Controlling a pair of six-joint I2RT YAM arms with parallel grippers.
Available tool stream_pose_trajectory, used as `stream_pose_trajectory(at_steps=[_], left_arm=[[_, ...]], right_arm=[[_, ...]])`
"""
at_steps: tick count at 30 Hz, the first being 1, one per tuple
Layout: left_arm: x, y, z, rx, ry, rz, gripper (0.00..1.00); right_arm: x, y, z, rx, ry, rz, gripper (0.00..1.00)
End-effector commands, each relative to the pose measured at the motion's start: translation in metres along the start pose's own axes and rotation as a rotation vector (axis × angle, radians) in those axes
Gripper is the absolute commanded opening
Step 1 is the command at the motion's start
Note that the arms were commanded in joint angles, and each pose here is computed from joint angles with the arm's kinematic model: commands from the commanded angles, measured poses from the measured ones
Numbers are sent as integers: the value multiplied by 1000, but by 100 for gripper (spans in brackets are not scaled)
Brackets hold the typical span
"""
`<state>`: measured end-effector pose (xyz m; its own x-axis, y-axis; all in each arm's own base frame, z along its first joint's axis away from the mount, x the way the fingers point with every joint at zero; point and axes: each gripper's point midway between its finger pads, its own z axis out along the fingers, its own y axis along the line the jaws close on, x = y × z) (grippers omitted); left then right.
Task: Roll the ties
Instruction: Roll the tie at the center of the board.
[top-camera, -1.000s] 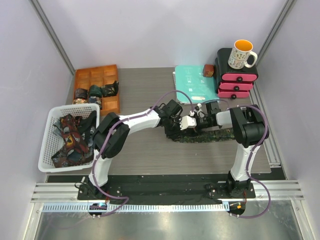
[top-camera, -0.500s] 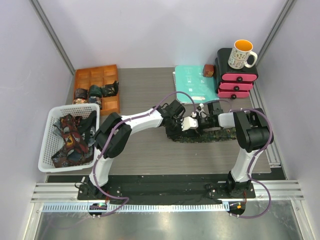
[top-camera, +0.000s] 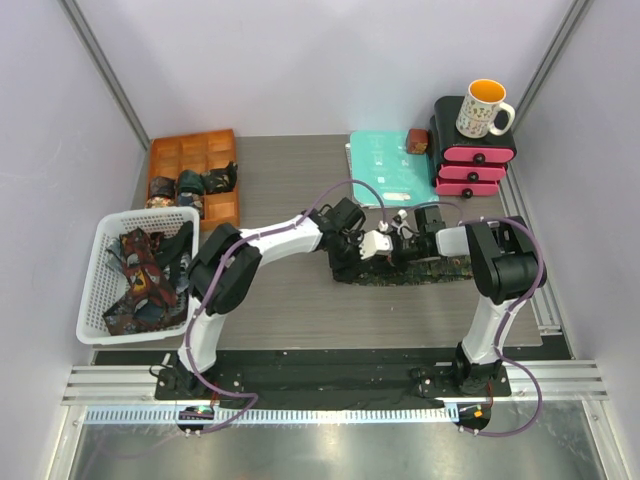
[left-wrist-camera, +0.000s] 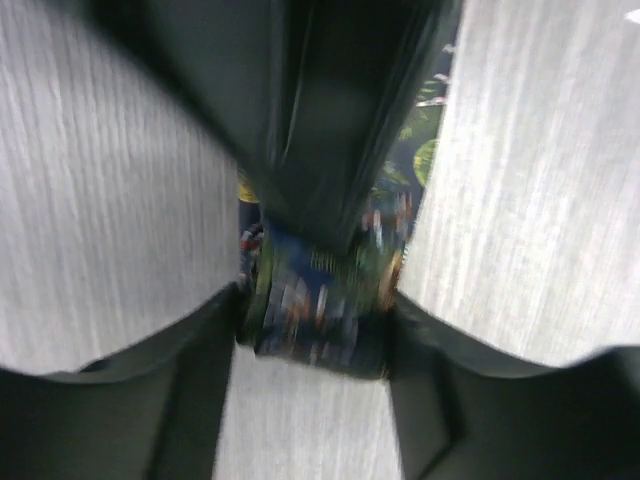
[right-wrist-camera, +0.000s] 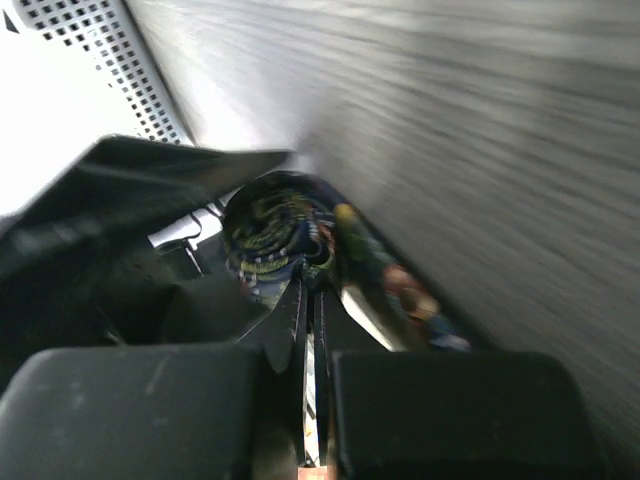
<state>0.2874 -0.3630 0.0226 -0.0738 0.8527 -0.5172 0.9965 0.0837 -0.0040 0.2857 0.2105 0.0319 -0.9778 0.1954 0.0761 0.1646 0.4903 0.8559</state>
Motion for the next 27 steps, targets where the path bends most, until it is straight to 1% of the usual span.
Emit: stream_pose_trajectory(at_steps=[1, 2, 4, 5, 6, 7, 8, 9, 11, 13, 17, 19, 20, 23, 25, 26, 27], left_arm=[[11, -6, -18, 95, -80, -141, 68], [-5, -1, -29, 86, -161, -153, 70], [-6, 1, -38, 90, -228, -178, 76], [-22, 9, -50, 61, -320, -160, 78], [-14, 1, -46, 78, -323, -178, 79], [-16, -1, -46, 76, -345, -164, 81], [-25, 3, -49, 57, -399, -135, 82], [-21, 0, -45, 56, -404, -158, 83], [-29, 2, -42, 38, -439, -136, 85], [-30, 6, -35, 26, -445, -140, 86], [-37, 15, -22, -29, -466, -76, 87], [-36, 16, -17, -34, -456, -51, 85], [-42, 14, -17, -22, -457, -37, 83], [-39, 4, -12, 13, -421, 19, 73], [-31, -1, -10, 22, -376, 33, 68], [-32, -1, -12, 21, -366, 41, 60], [-29, -1, -12, 24, -349, 36, 56]], right_arm=[[-2, -41, -6, 133, -7, 12, 1], [-5, -46, -8, 145, -11, 2, 1], [-4, -57, -8, 174, -1, 19, 1], [-5, -61, -9, 190, -1, 20, 1], [-3, -64, -8, 196, 6, 20, 1], [-4, -68, -8, 211, 8, 24, 1], [-5, -69, -8, 219, 4, 22, 1], [-5, -71, -8, 227, 3, 21, 1], [-6, -73, -7, 230, 4, 27, 1], [-7, -73, -6, 228, 5, 24, 1], [-7, -74, -2, 225, 12, 24, 1], [-4, -72, 1, 224, 17, 25, 1], [-5, -72, 1, 220, 11, 22, 1], [-5, -68, 6, 208, 9, 24, 1], [-1, -66, 11, 206, 14, 32, 1], [-2, -64, 14, 196, 7, 18, 1], [-2, -62, 17, 193, 5, 20, 1]])
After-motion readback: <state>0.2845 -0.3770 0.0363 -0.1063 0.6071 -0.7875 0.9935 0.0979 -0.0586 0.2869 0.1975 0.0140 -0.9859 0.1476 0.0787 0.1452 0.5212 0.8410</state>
